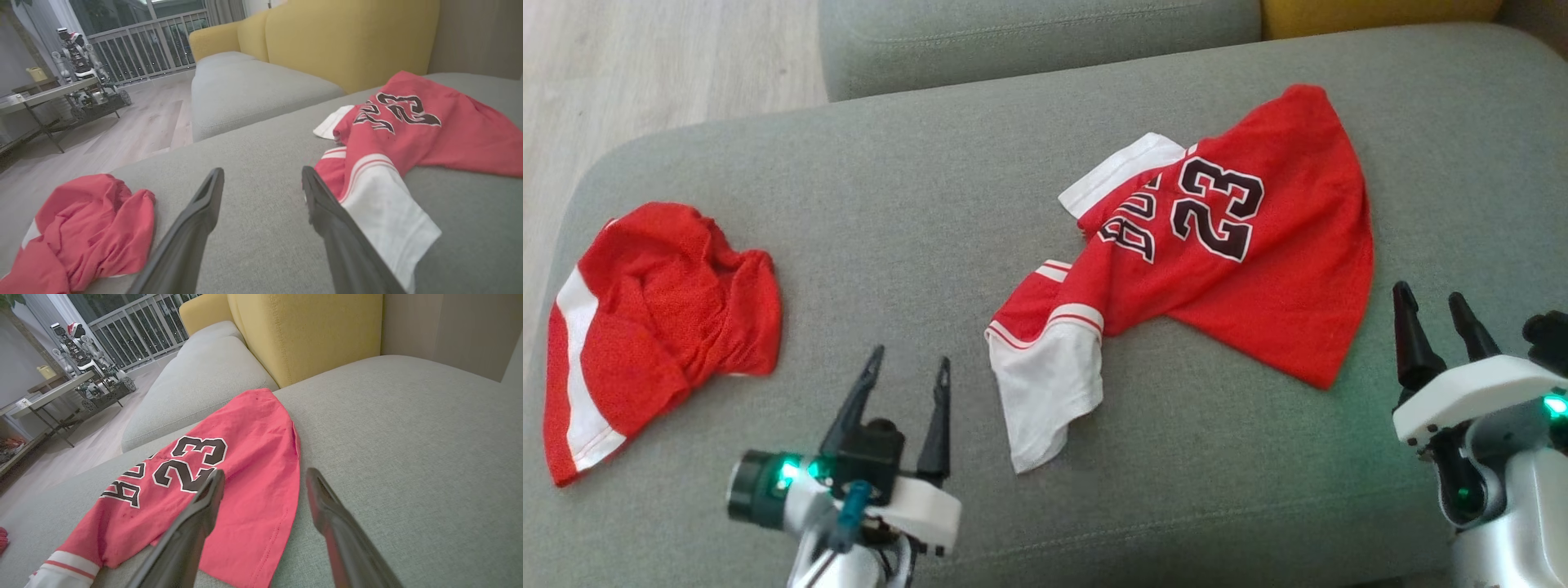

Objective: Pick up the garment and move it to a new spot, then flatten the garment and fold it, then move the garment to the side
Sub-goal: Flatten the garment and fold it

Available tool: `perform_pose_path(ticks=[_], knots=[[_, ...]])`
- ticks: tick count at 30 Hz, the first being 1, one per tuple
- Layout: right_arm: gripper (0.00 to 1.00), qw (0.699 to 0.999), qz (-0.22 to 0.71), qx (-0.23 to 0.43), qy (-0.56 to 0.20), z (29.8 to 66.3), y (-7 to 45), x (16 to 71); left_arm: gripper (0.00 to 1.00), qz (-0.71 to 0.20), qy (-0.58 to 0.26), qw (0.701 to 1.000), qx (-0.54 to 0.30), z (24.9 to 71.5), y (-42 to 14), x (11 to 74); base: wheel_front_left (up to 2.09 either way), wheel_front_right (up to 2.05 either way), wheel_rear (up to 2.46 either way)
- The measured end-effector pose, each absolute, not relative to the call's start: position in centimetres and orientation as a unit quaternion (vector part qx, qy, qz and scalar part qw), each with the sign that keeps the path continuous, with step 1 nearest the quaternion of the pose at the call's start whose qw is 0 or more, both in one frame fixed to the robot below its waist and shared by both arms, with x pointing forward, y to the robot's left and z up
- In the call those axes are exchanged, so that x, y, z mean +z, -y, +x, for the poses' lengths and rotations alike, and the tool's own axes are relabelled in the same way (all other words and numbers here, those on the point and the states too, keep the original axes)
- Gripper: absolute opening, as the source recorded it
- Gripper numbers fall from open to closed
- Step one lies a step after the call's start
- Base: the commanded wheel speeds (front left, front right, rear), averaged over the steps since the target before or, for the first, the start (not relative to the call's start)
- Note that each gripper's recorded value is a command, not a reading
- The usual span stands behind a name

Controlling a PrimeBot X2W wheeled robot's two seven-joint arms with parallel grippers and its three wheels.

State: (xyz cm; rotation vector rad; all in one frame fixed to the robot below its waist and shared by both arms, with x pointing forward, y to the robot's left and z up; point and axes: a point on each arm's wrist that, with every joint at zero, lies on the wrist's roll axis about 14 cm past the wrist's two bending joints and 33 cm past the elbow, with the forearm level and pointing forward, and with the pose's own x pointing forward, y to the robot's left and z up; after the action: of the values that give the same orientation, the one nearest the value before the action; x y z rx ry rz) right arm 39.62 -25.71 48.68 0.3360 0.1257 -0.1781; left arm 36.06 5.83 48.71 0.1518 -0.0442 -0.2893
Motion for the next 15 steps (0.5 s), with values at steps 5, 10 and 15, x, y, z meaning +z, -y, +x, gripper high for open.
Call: perform_pose_path(ticks=[5, 10, 15], knots=[[1.0, 0.979, 0.174, -0.088, -0.065, 39.6, 25.6, 48.4, 1.0, 0.047, 0.019, 0.99, -0.132, 36.5, -6.4, 49.1, 0.0, 0.0, 0.0], [1.0, 0.978, 0.173, -0.094, -0.067, 39.5, 26.0, 48.0, 1.0, 0.001, -0.057, 0.983, -0.175, 35.2, -3.9, 45.1, 0.0, 0.0, 0.0], [1.0, 0.977, 0.172, -0.108, -0.068, 39.6, 26.9, 47.8, 1.0, -0.053, -0.127, 0.972, -0.191, 34.7, -1.9, 41.8, 0.0, 0.0, 0.0]])
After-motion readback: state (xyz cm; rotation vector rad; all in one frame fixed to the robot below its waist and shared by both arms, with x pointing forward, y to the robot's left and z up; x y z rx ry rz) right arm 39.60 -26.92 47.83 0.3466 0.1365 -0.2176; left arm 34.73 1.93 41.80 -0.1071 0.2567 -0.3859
